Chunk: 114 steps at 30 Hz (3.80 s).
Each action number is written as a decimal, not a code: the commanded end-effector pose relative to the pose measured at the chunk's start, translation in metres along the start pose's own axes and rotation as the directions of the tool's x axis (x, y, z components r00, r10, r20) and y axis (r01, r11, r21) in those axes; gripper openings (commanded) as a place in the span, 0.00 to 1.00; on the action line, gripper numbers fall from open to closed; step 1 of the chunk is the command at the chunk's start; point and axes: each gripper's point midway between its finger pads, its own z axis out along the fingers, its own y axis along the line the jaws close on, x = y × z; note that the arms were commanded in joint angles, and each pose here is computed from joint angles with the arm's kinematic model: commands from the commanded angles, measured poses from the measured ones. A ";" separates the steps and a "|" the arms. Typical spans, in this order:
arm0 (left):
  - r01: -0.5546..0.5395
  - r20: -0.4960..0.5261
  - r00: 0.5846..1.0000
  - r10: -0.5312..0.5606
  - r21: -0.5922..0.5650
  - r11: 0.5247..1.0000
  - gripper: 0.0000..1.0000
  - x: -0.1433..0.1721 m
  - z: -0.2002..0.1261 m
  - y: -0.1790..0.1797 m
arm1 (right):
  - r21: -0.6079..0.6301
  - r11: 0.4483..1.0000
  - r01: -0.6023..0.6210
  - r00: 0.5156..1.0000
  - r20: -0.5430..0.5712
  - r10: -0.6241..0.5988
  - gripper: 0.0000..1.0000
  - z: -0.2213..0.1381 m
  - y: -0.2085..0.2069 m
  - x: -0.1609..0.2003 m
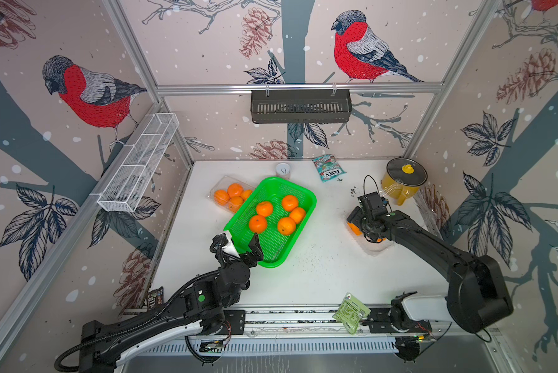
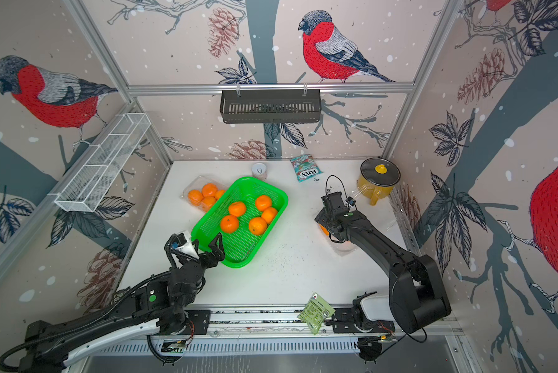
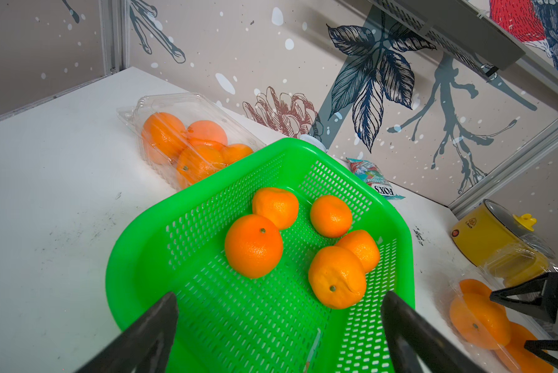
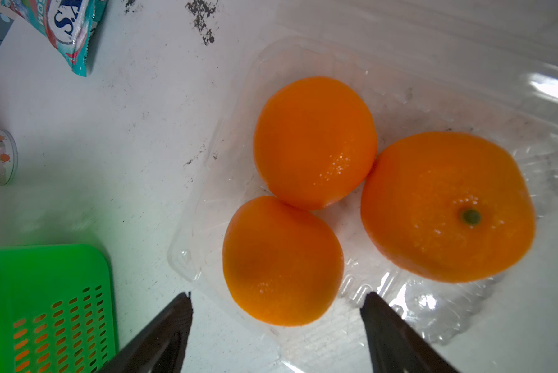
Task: Take oranges out of containers
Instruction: Pick up the orange from the packing box, then place the orange in the basket, then pick up the orange from the packing box.
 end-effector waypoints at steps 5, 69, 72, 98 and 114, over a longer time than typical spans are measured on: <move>0.026 0.018 1.000 -0.026 -0.010 1.000 0.96 -0.002 0.000 0.002 | 0.008 1.000 -0.028 1.000 -0.010 0.028 0.81 0.017 -0.004 0.000; 0.016 0.018 1.000 -0.017 0.050 0.999 0.95 -0.006 -0.004 -0.002 | 0.064 0.931 0.360 0.924 0.116 -0.366 1.00 -0.074 0.029 -0.017; 0.013 0.011 1.000 -0.014 0.056 0.998 0.95 -0.005 -0.004 -0.004 | 0.105 0.938 0.330 0.940 0.059 -0.337 0.98 -0.064 -0.018 -0.011; 0.042 0.000 0.999 -0.042 0.059 0.997 0.95 -0.002 -0.004 -0.002 | 0.355 0.872 0.337 0.940 -0.085 -0.329 0.91 -0.008 -0.090 -0.022; 0.025 -0.019 1.000 -0.024 0.055 0.998 0.95 0.002 -0.002 -0.007 | 0.224 0.877 0.425 0.905 -0.123 -0.407 0.92 0.016 -0.051 -0.024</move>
